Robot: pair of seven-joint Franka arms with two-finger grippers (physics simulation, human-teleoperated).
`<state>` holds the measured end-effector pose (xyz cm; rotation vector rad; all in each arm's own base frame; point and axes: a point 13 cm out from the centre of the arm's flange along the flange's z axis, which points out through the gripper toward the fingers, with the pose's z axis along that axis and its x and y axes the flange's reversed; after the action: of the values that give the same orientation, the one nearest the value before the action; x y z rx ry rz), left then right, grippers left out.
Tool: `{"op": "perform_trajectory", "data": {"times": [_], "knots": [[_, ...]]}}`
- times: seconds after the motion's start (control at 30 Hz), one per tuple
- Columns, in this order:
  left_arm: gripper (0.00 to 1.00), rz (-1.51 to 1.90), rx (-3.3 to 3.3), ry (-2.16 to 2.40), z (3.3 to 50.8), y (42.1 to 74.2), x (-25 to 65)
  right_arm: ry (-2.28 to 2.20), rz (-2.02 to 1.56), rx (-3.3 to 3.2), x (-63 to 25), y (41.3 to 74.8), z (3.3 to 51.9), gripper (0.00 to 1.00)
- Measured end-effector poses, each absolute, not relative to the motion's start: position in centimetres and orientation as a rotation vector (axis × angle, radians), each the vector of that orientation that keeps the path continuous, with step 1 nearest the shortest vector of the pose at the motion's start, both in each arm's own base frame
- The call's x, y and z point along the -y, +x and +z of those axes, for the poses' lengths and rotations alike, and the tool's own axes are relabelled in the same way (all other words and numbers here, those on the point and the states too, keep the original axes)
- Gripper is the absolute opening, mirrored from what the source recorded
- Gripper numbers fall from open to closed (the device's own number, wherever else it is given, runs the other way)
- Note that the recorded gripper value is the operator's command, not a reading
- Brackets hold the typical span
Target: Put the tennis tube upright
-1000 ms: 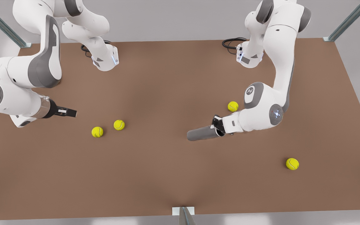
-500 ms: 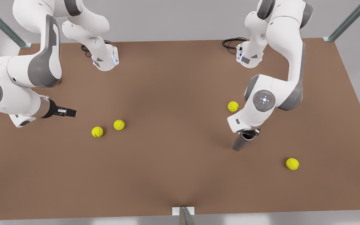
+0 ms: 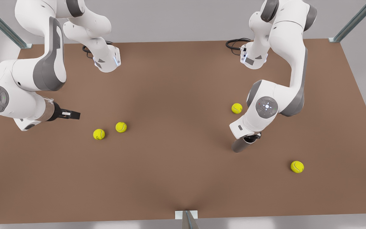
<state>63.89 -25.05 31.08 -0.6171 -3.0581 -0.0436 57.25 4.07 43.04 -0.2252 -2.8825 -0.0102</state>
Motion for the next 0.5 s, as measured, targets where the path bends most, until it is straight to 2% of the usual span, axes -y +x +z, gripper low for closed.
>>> {"op": "perform_trajectory", "data": {"times": [0.37,0.4,0.43,0.47,0.5], "knots": [[0.21,-0.013,3.05,-0.553,27.6,64.3,25.7,-0.239,-0.008,2.879,-3.4,57.3,42.9,1.0],[0.31,-0.009,3.048,-0.547,27.3,64.4,25.7,-0.239,-0.007,2.88,-3.4,57.3,42.9,1.0],[0.6,-0.003,3.049,-0.541,27.1,64.4,25.8,-0.239,-0.007,2.881,-3.4,57.3,43.0,1.0],[0.66,0.003,3.05,-0.536,27.0,64.4,25.9,-0.239,-0.007,2.881,-3.4,57.4,43.0,1.0],[0.66,0.012,3.051,-0.532,26.9,64.5,26.0,-0.238,-0.006,2.882,-3.4,57.4,43.0,1.0]]}}
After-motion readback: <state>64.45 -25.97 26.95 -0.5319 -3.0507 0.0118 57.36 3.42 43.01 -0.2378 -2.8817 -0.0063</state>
